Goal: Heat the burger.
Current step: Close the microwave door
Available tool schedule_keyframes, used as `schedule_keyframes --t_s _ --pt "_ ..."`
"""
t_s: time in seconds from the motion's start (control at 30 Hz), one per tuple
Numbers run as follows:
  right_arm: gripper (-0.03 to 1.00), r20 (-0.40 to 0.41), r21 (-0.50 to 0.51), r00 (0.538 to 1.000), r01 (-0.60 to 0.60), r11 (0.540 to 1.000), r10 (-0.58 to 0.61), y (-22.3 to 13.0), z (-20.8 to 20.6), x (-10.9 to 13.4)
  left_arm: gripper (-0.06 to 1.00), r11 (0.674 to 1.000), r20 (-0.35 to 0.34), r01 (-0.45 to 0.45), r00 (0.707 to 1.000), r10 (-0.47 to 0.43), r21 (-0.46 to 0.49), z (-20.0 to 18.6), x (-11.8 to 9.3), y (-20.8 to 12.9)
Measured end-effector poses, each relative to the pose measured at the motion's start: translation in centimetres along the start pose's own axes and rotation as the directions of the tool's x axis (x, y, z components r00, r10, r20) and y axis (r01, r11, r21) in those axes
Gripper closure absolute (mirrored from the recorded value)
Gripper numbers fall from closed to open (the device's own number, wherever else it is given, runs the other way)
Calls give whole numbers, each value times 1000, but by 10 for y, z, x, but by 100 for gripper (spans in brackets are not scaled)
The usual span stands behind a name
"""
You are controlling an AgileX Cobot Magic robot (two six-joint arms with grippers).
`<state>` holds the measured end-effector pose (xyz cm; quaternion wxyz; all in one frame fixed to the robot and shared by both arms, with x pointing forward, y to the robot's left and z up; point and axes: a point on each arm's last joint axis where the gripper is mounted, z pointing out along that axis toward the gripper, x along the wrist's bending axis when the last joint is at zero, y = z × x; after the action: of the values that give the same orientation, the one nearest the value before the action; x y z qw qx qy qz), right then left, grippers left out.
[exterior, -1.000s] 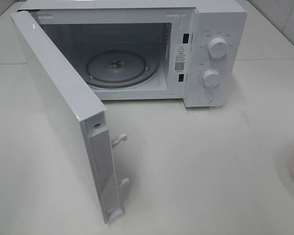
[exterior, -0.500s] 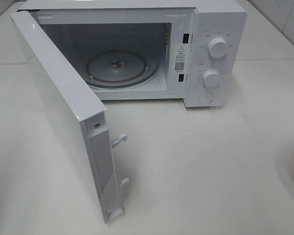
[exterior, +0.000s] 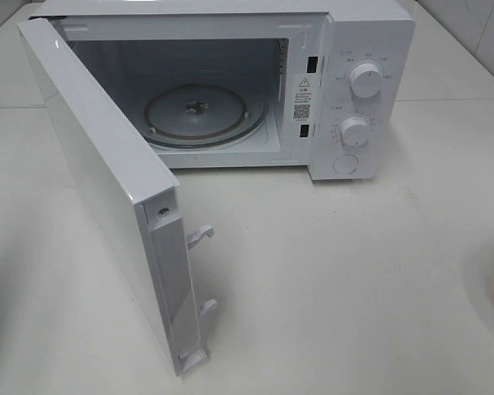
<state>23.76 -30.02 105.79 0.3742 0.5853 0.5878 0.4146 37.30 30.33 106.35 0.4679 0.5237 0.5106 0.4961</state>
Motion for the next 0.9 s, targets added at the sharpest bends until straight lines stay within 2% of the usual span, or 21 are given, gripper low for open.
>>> schedule_keyframes --t_s 0.2,0.53,0.67,0.73,0.83,0.9 --pt "53 0 0 1000 0 1000 0 0 0 0 94 998 -22 -5 1000 4 -56 19 1 -26" --pt "53 0 0 1000 0 1000 0 0 0 0 94 999 -8 13 1000 -13 -52 48 -2 -45" --pt "53 0 0 1000 0 1000 0 0 0 0 94 999 20 34 999 -34 -19 58 -4 -54" --pt "53 0 0 1000 0 1000 0 0 0 0 94 1000 89 29 996 -29 10 67 -11 -65" --pt "53 0 0 1000 0 1000 0 0 0 0 94 1000 110 25 994 -26 13 69 -13 -67" --pt "53 0 0 1000 0 1000 0 0 0 0 94 1000 180 1 984 -5 27 77 -20 -78"
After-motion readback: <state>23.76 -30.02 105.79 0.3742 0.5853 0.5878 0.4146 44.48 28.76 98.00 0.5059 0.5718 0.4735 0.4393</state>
